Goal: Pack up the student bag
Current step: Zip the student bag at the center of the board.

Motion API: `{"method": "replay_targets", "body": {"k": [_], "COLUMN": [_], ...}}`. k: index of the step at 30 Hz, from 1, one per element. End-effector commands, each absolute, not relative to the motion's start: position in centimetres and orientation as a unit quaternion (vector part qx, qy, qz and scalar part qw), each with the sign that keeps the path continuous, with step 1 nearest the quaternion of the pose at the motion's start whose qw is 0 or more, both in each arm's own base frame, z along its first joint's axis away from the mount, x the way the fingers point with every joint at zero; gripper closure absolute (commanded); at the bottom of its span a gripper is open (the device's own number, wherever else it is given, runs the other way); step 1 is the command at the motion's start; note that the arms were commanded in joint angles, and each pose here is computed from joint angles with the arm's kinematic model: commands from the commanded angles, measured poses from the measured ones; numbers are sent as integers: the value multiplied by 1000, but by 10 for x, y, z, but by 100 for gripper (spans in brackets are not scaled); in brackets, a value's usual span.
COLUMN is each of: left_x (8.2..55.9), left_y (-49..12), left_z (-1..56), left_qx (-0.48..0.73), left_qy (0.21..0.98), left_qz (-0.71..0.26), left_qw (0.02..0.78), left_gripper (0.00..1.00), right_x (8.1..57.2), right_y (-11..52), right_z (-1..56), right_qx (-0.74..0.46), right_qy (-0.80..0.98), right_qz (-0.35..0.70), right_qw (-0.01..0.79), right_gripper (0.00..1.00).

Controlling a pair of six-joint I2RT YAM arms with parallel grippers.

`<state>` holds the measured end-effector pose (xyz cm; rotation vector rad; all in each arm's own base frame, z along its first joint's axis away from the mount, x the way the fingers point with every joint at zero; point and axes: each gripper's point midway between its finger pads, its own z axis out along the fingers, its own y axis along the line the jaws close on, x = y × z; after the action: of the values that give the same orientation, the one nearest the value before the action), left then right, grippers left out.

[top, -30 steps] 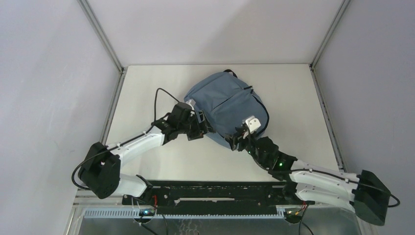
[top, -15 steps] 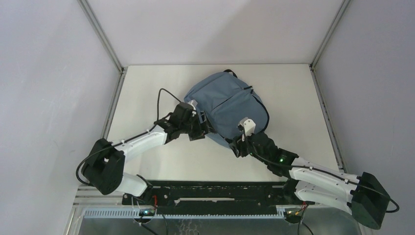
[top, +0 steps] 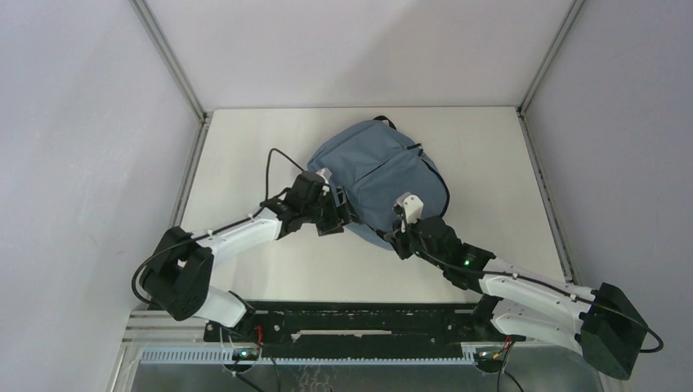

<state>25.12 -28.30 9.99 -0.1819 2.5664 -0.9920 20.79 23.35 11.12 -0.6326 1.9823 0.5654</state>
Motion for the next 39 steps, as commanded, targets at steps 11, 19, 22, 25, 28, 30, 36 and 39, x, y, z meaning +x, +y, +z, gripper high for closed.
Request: {"method": "replay_targets", "body": {"k": [11, 19, 22, 25, 28, 30, 36, 39], "left_x": [261, 260, 261, 261, 261, 262, 271, 275], "left_y": [-291, -291, -291, -292, -293, -296, -308, -316], "left_z": [112, 111, 111, 113, 116, 119, 128, 125], "left_qx": [-61, -60, -60, -60, -62, -64, -79, -80], "left_qy": [904, 904, 904, 903, 901, 899, 885, 887], "left_qz": [-373, -371, -372, -374, -378, -384, -410, -412], "left_qw": [203, 202, 202, 203, 203, 203, 205, 194], "left_gripper": [24, 24, 24, 24, 22, 22, 22, 23], "right_x": [218, 225, 226, 225, 224, 224, 223, 223], "right_y": [255, 258, 258, 259, 259, 259, 261, 263], "right_z": [132, 140, 149, 159, 164, 165, 163, 164], "right_qx": [-265, -259, -258, -258, -261, -261, -262, -262], "right_qy": [798, 793, 787, 781, 777, 776, 777, 777], "right_qz": [254, 252, 255, 259, 263, 263, 266, 271], "right_qw": [479, 491, 499, 506, 509, 510, 506, 504], "right_gripper": [62, 81, 95, 100, 100, 100, 100, 100]}}
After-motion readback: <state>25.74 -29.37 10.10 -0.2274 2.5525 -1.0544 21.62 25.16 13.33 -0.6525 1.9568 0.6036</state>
